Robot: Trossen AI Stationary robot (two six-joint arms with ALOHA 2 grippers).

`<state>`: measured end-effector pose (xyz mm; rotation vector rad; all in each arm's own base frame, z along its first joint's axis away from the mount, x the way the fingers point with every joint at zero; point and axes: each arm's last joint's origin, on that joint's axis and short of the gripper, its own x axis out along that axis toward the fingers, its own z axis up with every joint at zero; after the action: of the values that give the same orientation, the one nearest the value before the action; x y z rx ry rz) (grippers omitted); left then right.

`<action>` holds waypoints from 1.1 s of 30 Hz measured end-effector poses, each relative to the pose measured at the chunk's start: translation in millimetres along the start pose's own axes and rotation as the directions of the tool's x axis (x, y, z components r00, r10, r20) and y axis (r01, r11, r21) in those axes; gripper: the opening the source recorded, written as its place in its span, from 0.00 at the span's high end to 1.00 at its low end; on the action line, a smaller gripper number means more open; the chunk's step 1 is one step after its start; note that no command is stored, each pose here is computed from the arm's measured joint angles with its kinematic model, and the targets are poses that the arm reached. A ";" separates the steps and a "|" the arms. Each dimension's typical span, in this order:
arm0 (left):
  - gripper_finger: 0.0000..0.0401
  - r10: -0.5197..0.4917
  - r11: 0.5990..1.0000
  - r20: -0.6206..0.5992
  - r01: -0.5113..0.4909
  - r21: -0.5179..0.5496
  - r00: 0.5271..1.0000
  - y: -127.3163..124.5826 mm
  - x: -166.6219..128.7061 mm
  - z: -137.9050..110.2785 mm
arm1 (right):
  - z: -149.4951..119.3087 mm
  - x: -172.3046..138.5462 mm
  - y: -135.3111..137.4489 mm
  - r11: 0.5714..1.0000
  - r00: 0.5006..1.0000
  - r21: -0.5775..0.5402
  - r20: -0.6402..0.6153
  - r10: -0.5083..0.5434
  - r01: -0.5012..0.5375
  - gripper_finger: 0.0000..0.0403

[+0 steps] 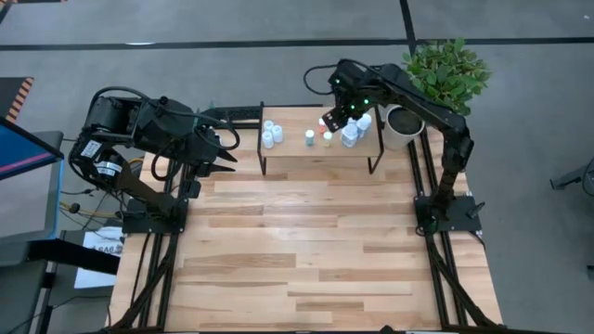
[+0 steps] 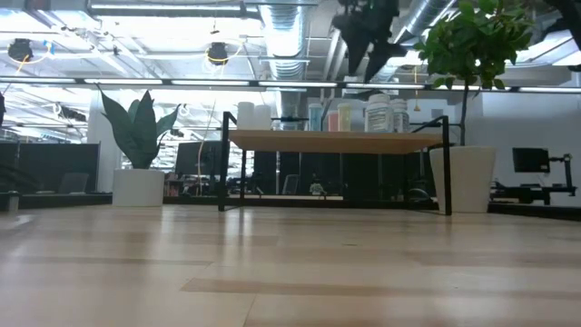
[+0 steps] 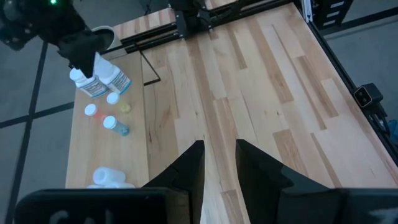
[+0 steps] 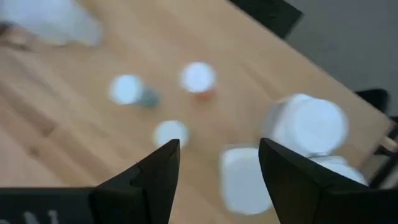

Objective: Pick and place medicine bottles onto shelf by color
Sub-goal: Put the large white pill bottle on the shelf

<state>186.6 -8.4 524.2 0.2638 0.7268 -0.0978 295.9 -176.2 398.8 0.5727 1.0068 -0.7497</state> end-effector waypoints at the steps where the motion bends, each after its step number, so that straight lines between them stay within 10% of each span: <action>1: 0.81 0.000 1.000 0.000 0.000 0.000 1.000 0.1 0.0 0.0 | -1.2 -3.5 5.0 1.000 1.000 -0.015 0.007 0.013 -0.012 0.40; 10: 0.81 0.000 1.000 0.000 0.000 0.002 1.000 0.0 0.0 0.0 | -29.2 -10.1 43.6 0.978 0.997 -0.202 -0.048 -0.062 0.051 0.41; 33: 0.81 -0.001 1.000 -0.006 0.001 0.002 1.000 0.2 2.9 1.1 | -49.3 27.6 49.0 0.977 0.970 -0.136 -0.160 -0.185 0.164 0.62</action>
<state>189.5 -8.5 523.1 0.2652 0.7332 -0.0989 316.8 -117.7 357.0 0.4516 1.2667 -0.7977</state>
